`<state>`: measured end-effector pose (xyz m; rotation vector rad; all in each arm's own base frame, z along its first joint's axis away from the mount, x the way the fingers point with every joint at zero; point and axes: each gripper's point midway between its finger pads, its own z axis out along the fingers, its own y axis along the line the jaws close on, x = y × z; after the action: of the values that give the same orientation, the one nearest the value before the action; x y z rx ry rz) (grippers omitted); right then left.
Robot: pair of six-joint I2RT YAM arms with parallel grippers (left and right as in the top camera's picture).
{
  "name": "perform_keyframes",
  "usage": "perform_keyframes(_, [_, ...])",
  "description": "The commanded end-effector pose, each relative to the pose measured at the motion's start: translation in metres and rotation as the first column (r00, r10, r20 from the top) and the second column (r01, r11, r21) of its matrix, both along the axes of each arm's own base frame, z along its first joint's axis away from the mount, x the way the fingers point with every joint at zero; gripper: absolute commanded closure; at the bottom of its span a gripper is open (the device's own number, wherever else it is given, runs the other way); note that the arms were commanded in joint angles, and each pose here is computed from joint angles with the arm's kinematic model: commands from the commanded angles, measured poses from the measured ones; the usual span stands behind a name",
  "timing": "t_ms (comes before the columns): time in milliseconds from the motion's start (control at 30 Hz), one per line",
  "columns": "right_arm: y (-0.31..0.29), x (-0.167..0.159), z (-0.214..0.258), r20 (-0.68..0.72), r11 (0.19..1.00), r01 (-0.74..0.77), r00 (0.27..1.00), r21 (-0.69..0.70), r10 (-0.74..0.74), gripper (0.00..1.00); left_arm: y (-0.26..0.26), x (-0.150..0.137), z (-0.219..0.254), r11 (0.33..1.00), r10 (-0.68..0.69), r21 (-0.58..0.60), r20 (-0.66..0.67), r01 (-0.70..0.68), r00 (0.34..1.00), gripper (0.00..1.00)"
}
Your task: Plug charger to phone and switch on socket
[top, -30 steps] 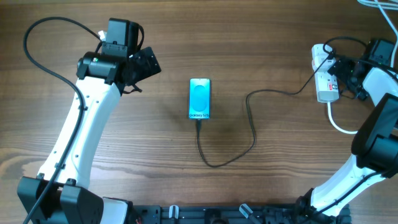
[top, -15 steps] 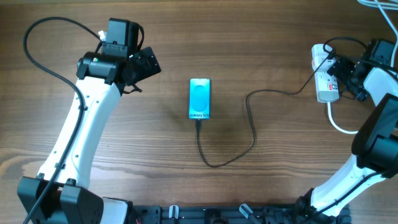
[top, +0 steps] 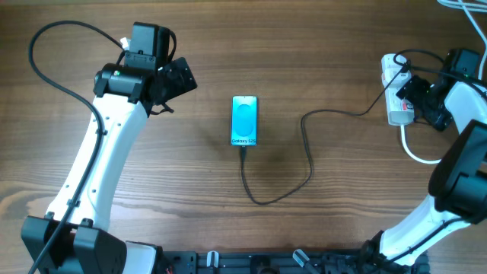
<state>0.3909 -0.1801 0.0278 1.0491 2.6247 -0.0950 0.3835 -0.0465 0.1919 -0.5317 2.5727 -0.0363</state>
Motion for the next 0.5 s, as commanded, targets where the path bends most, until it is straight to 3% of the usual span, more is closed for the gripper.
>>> perform_keyframes(0, [-0.009, -0.009, 0.045, 0.046, 0.995, 0.050, 0.998, -0.084, -0.046, 0.00, 0.002, 0.001, 0.000, 1.000, 0.018, 0.008, 0.004, -0.018, 1.000, 0.00])
perform_keyframes(267, [0.005, -0.041, 0.121, 0.138, 0.989, 0.128, 0.984, -0.079, -0.116, 0.00, 0.002, 0.001, 0.000, 1.000, 0.018, 0.008, 0.004, -0.018, 1.000, 0.00])
perform_keyframes(467, [0.038, -0.062, 0.173, 0.202, 0.993, 0.045, 0.979, -0.113, -0.021, 0.00, 0.002, 0.001, 0.000, 1.000, 0.018, 0.008, 0.004, -0.018, 1.000, 0.00])
